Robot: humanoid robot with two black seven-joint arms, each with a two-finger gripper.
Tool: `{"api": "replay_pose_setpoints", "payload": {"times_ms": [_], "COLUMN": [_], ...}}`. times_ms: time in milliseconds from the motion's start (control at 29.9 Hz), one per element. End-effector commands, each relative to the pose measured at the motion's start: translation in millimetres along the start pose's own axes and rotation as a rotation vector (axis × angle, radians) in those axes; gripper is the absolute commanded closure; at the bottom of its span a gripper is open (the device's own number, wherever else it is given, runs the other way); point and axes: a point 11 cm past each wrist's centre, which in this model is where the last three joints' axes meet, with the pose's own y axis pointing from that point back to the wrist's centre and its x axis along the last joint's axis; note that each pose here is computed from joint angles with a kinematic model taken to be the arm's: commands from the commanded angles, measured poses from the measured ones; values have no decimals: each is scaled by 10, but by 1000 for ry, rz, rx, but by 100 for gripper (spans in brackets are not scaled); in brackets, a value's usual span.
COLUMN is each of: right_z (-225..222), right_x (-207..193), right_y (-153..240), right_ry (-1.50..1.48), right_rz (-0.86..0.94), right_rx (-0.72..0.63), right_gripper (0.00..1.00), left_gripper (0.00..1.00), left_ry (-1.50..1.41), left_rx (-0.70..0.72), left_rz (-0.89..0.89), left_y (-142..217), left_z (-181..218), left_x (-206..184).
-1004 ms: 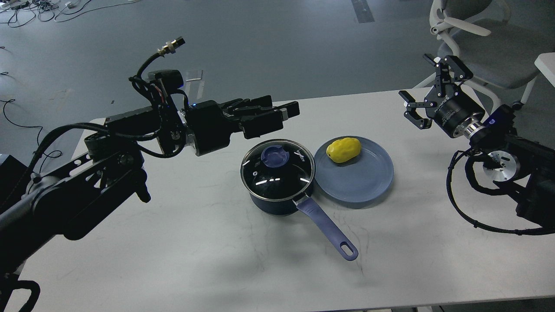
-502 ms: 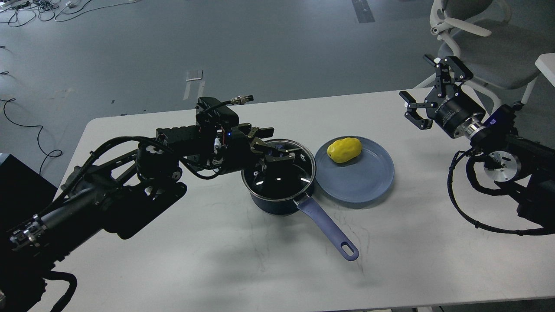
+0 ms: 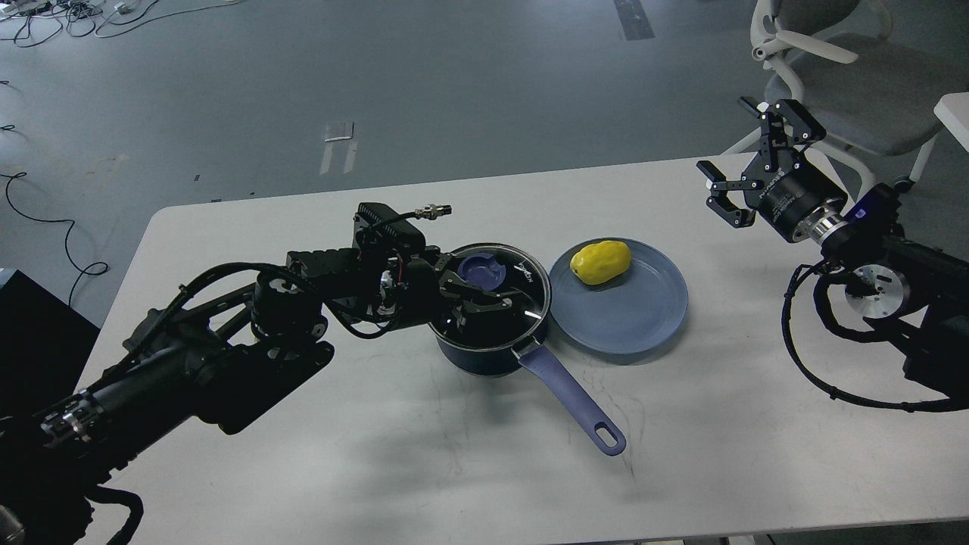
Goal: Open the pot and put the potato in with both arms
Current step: 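Lower the left gripper onto the blue lid knob and grasp it, then lift the glass lid off the pot and lower it beside the pot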
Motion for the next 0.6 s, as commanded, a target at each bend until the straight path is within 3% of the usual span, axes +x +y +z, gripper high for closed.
{"api": "replay_pose_setpoints", "payload": {"times_ms": [0, 100, 234, 301, 569], "right_z": [7, 8, 11, 11, 17], "right_x": [2, 1, 1, 1, 4], "right_y": [4, 4, 5, 5, 10], "right_ry": [1, 2, 2, 2, 2], "right_rz": [0, 0, -1, -1, 0], "right_rx": [-2, -2, -4, -4, -5], "right_gripper": [0, 0, 0, 0, 0], "left_gripper": [36, 60, 66, 78, 78], "left_ry": [-2, -5, -10, -13, -55], "left_rx": [-2, -6, -4, -2, 13], "left_rz": [2, 14, 31, 34, 56], "left_y": [-15, -31, -27, -4, 185], "left_z": [16, 35, 31, 20, -55], "left_x": [2, 29, 68, 88, 254]}}
